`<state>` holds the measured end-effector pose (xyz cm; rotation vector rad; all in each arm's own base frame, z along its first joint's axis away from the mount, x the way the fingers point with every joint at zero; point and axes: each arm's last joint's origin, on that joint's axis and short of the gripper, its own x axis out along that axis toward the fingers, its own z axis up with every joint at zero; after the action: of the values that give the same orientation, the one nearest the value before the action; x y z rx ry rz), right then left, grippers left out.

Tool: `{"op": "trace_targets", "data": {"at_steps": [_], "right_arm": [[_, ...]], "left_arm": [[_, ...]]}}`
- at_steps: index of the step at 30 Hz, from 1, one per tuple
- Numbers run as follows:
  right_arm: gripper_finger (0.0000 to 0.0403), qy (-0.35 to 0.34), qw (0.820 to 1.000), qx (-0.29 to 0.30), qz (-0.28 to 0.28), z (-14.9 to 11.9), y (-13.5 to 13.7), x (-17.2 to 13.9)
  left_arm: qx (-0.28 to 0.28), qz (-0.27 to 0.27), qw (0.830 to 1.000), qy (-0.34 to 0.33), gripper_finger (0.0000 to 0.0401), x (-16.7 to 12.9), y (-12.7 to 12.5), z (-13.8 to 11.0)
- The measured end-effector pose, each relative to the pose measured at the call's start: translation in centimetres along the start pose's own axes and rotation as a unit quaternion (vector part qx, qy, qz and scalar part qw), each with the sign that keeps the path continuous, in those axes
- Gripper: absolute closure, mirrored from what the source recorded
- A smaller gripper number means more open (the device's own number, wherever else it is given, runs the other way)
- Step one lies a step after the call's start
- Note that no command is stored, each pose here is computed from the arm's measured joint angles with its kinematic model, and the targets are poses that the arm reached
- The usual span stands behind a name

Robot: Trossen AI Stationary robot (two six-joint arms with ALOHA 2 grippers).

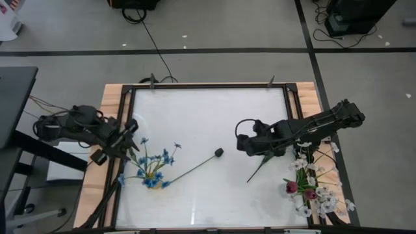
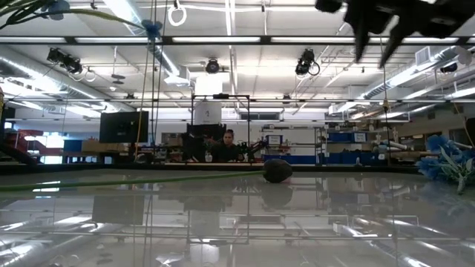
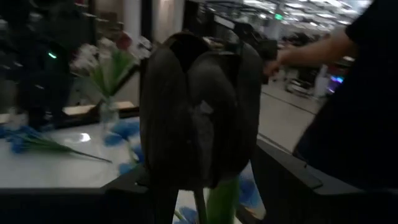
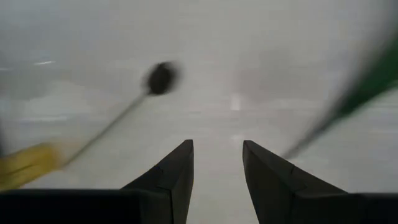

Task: Sort flowers into vase by color
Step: Put the top black tulip into the yellow vase

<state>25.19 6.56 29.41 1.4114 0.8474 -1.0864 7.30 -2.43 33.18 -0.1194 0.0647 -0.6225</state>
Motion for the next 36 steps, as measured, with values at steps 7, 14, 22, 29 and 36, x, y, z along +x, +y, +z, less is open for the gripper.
{"op": "trace_targets", "data": {"at_steps": [7,14,22,29,36], "right_arm": [[0.0255,-0.036,0.990,0.030,-0.130,1.4,-2.3,0.1],[0.0245,0.019,0.980,0.064,-0.187,2.1,-4.2,4.5],[0.0217,0.086,0.972,0.122,-0.180,1.1,-5.9,8.4],[0.0193,0.064,0.966,0.157,-0.196,1.1,-7.8,10.1],[0.0190,0.053,0.968,0.174,-0.172,1.4,-8.7,11.6]], "left_arm": [[-0.019,0.057,0.998,0.024,0.0206,-0.7,-0.1,0.6],[-0.046,0.127,0.991,0.006,0.0206,-1.4,-0.2,1.6],[-0.106,0.273,0.956,0.024,0.0207,-3.6,-0.5,2.7],[-0.132,0.305,0.942,0.053,0.0207,-3.7,-0.4,2.5],[-0.131,0.232,0.963,0.027,0.0207,-3.3,-0.7,3.3]]}}
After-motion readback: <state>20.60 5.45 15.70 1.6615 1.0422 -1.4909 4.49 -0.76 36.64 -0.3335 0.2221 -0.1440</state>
